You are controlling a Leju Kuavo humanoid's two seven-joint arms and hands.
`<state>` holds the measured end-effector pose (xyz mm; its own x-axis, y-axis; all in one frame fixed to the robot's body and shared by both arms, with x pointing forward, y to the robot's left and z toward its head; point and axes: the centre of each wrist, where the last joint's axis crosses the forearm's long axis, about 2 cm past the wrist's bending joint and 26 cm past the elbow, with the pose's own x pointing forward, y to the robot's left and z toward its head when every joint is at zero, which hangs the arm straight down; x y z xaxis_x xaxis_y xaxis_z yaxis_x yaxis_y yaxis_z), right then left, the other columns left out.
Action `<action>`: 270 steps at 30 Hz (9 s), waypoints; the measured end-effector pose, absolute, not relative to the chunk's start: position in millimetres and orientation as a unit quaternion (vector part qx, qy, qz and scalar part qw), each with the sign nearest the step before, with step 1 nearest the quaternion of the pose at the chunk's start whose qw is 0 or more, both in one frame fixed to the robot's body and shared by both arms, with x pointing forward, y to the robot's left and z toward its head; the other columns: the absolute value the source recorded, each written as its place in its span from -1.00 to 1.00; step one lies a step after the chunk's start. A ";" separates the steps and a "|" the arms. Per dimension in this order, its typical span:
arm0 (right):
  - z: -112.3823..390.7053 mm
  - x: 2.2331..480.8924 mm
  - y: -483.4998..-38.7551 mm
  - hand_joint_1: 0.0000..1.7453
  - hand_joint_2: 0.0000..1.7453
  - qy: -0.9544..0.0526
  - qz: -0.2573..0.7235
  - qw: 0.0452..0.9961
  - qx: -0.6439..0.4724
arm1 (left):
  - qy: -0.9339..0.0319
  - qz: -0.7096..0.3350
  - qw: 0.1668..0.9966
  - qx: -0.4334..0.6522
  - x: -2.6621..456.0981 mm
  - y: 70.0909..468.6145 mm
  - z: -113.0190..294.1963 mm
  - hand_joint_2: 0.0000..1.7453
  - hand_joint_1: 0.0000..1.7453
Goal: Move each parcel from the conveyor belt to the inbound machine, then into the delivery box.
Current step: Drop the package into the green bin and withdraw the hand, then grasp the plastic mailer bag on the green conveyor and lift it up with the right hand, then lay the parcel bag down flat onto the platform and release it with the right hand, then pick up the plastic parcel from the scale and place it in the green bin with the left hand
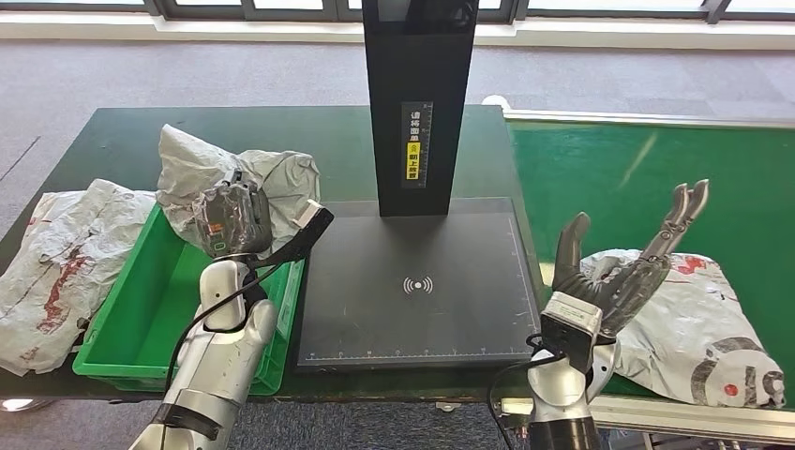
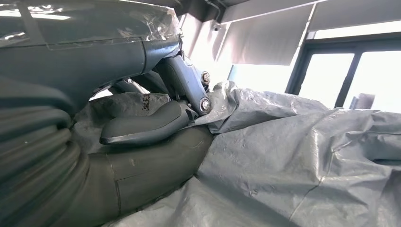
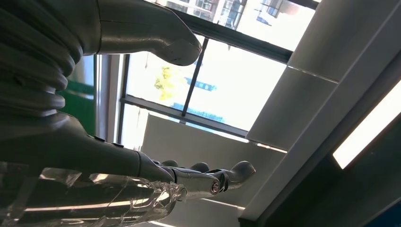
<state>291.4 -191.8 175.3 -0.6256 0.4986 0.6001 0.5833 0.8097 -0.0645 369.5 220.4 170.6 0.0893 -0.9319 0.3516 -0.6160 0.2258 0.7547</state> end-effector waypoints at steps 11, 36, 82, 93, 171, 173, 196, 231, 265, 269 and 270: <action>175.1 290.6 -192.0 -1.00 1.00 -0.899 -0.065 0.310 -0.303 | -0.640 -0.167 0.456 0.596 364.5 229.3 162.9 1.00 -1.00; 167.3 291.1 -196.7 -1.00 1.00 -0.892 -0.040 0.314 -0.322 | -0.664 -0.099 0.406 0.620 345.4 257.7 188.7 1.00 -1.00; 14.4 298.8 -360.4 -1.00 1.00 -0.287 0.265 0.699 -0.599 | -0.905 0.024 0.420 -0.072 341.6 165.9 166.1 1.00 -1.00; 5.0 290.9 -378.7 -1.00 1.00 -0.323 0.233 0.773 -0.493 | -0.909 0.017 0.412 -0.066 340.0 166.3 171.0 1.00 -1.00; 172.2 329.8 -161.0 1.00 1.00 -0.909 0.023 0.385 -0.161 | -0.906 -0.025 0.414 -0.079 339.1 158.4 162.7 1.00 -1.00; 171.8 329.7 -158.5 1.00 1.00 -0.910 0.026 0.387 -0.143 | -0.906 -0.025 0.415 -0.080 339.1 158.2 162.3 1.00 -1.00; 138.3 343.4 -109.3 -1.00 -1.00 -0.848 0.125 0.500 -0.122 | -0.898 -0.015 0.426 -0.112 338.9 133.2 159.7 1.00 -1.00; 119.5 341.4 -173.8 -1.00 -1.00 -0.755 0.177 0.551 -0.310 | -0.815 -0.283 0.495 -0.105 327.8 91.9 131.7 1.00 -1.00; 139.5 334.2 -187.0 -1.00 -1.00 -0.824 0.081 0.457 -0.326 | -0.748 -0.401 0.502 0.168 321.2 61.7 102.6 1.00 1.00; 144.2 328.4 -190.3 -1.00 -1.00 -0.831 0.061 0.445 -0.328 | -0.758 -0.387 0.487 0.198 323.3 64.0 109.8 1.00 1.00; 145.0 327.5 -190.8 -1.00 -1.00 -0.833 0.056 0.441 -0.329 | -0.761 -0.381 0.482 0.210 323.0 64.7 110.9 1.00 1.00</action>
